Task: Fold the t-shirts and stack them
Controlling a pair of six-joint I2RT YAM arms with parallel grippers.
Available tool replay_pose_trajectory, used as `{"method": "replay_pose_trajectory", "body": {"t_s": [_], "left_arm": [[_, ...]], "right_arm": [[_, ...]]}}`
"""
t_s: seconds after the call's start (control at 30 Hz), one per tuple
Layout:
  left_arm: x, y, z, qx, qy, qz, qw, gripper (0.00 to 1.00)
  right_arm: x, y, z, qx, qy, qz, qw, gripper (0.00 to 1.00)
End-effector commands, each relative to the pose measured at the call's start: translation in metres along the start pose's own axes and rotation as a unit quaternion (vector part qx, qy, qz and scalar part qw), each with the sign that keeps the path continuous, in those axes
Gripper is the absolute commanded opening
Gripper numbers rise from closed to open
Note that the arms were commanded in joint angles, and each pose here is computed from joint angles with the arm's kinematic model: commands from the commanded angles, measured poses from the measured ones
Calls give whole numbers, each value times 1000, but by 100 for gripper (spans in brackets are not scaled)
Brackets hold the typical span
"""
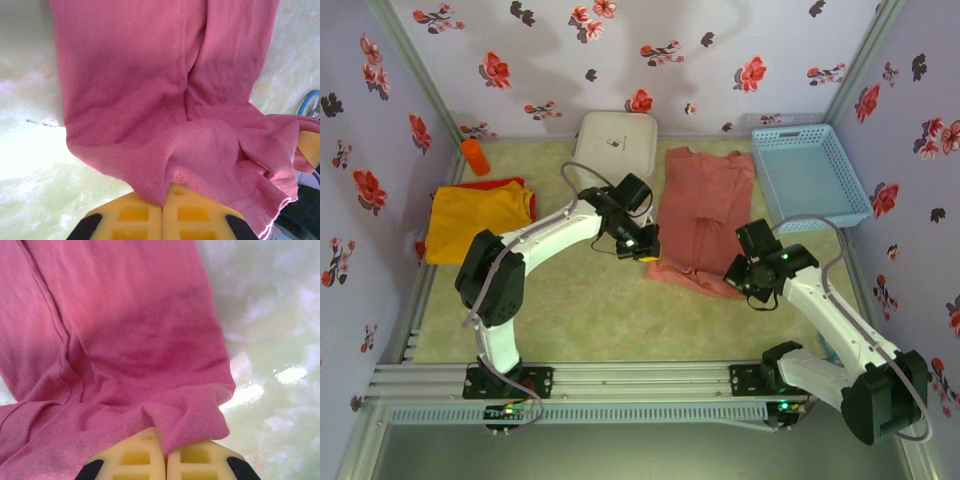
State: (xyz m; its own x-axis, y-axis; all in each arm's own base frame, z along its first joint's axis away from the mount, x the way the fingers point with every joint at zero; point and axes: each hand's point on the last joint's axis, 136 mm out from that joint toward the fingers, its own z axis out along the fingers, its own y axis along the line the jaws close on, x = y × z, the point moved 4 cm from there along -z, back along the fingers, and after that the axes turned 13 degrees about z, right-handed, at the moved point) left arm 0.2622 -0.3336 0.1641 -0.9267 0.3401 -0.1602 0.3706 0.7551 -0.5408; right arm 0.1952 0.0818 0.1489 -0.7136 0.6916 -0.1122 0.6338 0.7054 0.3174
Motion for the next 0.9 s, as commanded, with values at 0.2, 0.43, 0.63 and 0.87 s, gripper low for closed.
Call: {"method": "replay_pose_trajectory", "body": {"t_s": [0.2,0.43,0.63,0.87], "left_arm": [[-26,4,-5,-11,13,26,1000,0],[-46,4,-8,-11,20,42,999,0],[-63,3,-2,-11,36,55,998,0],[-80,14,7,-8,39,49,998,0]], "right_arm": [[-48,39,-8,-28,-14,-30,999,0],[-76,53,-2,-40,0,-20,999,0],[-95,61,5,-38,7,-14,999,0],[-110,58,21,-35,18,3,999,0]]}}
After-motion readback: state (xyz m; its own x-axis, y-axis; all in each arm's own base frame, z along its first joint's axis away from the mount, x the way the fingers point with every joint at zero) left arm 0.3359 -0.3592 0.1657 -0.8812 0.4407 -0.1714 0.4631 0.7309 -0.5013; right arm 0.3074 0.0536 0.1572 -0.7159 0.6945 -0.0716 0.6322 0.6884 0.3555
